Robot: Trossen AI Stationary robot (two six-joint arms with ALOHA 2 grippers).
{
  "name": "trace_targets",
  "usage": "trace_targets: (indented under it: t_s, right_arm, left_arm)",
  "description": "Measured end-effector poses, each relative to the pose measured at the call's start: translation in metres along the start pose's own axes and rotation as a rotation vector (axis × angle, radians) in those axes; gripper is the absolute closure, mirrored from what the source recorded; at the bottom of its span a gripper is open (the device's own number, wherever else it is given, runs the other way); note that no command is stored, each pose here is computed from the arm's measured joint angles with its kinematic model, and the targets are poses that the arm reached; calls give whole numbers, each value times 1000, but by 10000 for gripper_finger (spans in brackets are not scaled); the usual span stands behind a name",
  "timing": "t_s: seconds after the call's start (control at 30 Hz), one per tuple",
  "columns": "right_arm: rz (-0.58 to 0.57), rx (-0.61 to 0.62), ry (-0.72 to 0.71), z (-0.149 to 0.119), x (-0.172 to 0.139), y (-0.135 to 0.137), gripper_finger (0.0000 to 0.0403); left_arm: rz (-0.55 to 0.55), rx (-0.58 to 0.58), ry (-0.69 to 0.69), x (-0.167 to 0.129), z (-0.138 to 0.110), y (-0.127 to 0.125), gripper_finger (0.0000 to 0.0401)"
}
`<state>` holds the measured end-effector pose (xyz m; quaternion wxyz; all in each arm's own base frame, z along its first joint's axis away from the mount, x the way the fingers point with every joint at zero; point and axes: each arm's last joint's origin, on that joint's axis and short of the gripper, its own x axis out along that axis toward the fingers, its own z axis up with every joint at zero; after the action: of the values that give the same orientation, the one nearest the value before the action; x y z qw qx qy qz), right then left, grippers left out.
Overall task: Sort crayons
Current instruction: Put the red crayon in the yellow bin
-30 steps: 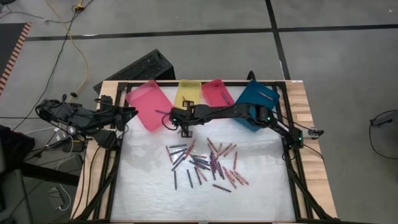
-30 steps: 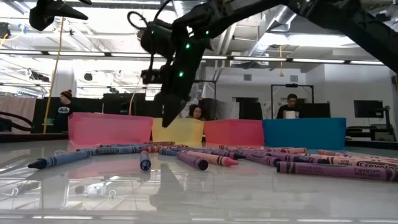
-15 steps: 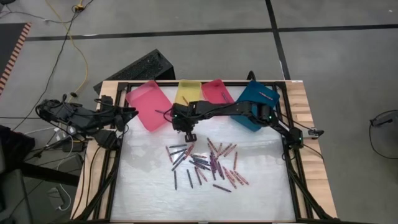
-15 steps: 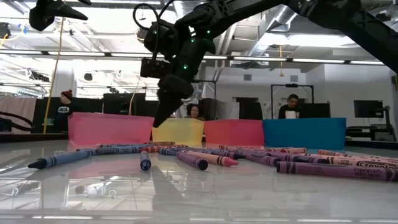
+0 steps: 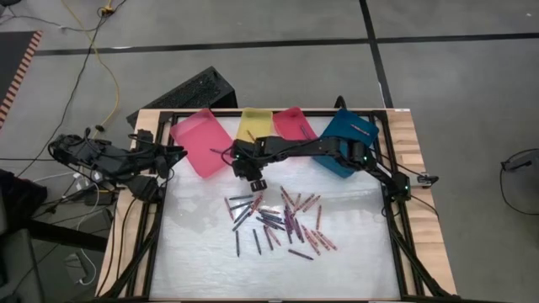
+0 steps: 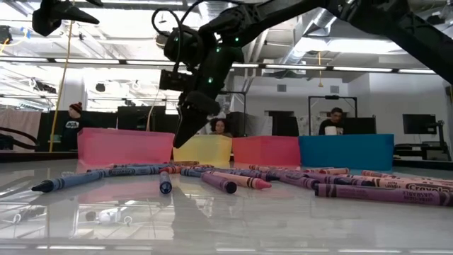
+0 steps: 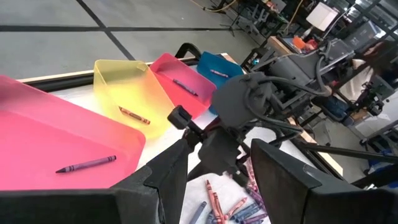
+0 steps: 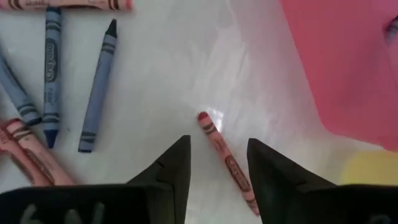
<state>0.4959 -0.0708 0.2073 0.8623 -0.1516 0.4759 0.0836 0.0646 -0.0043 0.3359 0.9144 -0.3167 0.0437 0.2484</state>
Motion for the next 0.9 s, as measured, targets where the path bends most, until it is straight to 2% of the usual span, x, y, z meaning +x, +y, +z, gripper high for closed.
trace_targets:
  t_s: [0.3,0.6,0.9]
  right_arm:
    - [22,-15,43,-11,28,0,265]
    - [42,12,92,-17,34,3,273]
    - [40,119,113,-18,34,4,337]
  left_arm:
    - [0,-7,0,0,0,0,236]
    - [0,-14,0,0,0,0,236]
    - [2,-12,1,0,0,0,236]
